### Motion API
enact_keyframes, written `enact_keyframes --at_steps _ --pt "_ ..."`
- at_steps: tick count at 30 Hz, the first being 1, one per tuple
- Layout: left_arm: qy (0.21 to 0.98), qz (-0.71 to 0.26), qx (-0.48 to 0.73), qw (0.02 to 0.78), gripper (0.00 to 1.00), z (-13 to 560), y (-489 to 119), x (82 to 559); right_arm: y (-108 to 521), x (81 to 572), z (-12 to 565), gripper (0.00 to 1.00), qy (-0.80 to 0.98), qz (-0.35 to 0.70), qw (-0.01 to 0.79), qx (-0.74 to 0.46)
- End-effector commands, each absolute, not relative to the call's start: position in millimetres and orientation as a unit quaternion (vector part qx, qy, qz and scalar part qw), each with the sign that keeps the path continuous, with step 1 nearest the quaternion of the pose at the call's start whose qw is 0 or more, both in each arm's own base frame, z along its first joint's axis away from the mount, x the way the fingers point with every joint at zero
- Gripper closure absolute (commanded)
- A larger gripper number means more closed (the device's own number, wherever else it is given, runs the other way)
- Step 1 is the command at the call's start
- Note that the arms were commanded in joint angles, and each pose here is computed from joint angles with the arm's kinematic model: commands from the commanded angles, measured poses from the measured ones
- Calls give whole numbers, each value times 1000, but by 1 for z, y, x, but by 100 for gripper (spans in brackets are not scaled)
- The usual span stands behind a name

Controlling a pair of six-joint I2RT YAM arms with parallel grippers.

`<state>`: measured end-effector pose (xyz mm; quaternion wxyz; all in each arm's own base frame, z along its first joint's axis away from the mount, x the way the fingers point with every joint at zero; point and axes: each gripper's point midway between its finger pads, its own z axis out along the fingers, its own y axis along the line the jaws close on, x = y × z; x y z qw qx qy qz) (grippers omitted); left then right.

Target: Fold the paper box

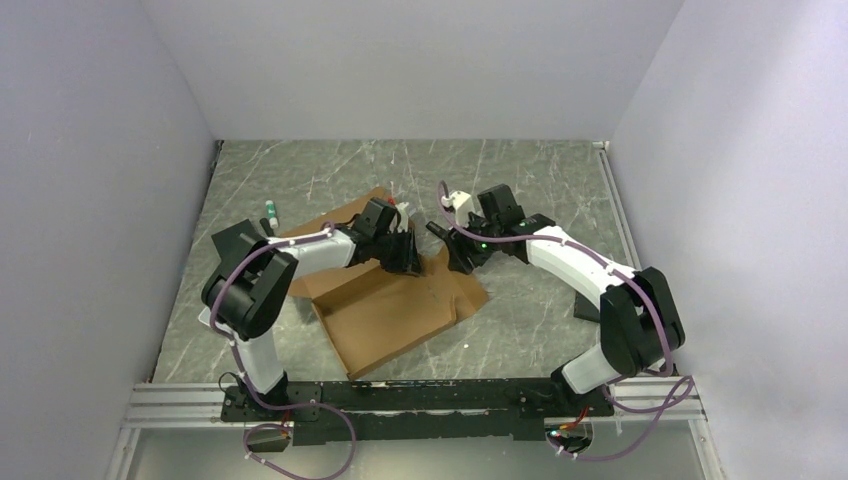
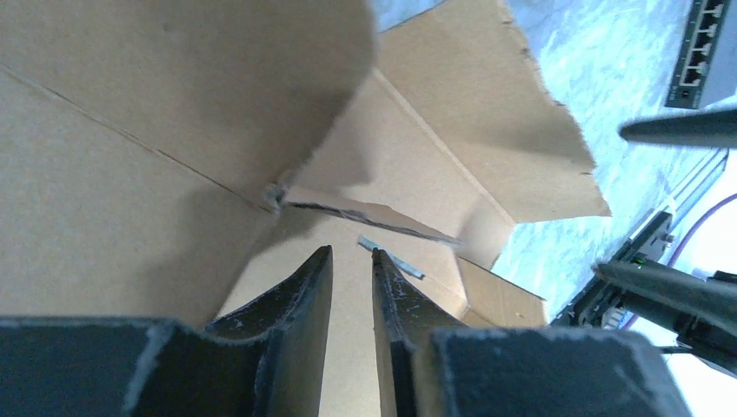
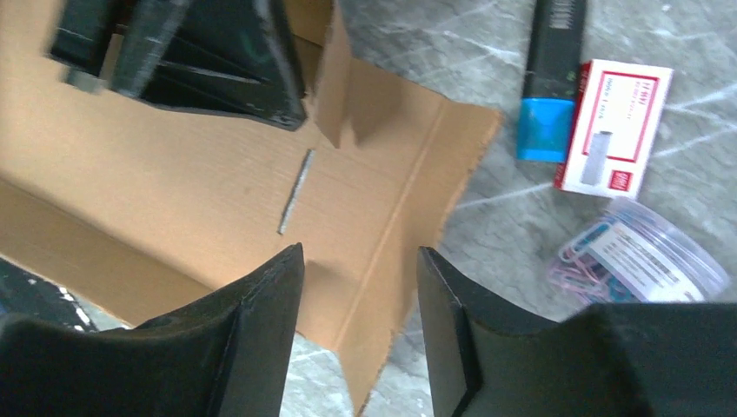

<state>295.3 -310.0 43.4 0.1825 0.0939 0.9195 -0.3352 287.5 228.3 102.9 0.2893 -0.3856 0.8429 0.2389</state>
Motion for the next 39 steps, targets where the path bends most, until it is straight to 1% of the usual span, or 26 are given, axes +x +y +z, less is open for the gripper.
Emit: enact_keyframes --at_steps 1,3,5,8,10,12,14,17,18,20,23,27,29,34,39 --pt "898 -371 105 211 71 90 -317 292 212 305 111 42 845 213 328 -365" --pt "895 -374 106 218 70 101 -315 290 209 305 102 39 850 217 319 -358" --pt "893 -375 108 225 68 110 -312 287 205 306 91 39 858 222 305 -349" --pt "890 -374 108 235 64 124 -305 280 204 310 80 39 866 229 286 -340" --pt "891 -369 106 242 60 130 -297 274 206 311 76 42 869 236 275 -338" --pt "893 -359 102 251 53 134 -287 268 209 311 73 52 869 247 267 -335" --pt "897 -347 94 258 47 135 -274 262 210 311 69 66 870 258 259 -331" --pt "908 -326 67 256 41 129 -247 252 207 316 71 88 872 252 265 -326" --pt "909 -320 55 259 40 130 -237 251 205 319 76 93 871 246 275 -325" --pt "911 -310 27 270 36 134 -217 247 197 328 85 99 870 218 301 -324" --pt "914 -285 -16 288 25 141 -187 240 185 336 98 100 864 183 334 -329" --pt "910 -253 -68 323 10 151 -154 239 172 341 105 100 861 160 352 -330" --pt "904 -251 -92 333 8 152 -144 240 168 342 106 100 862 156 355 -327" --pt "889 -274 -154 333 7 148 -131 244 161 342 105 100 865 155 353 -321" --pt "873 -265 -227 341 3 148 -106 243 158 342 101 100 868 157 349 -317"
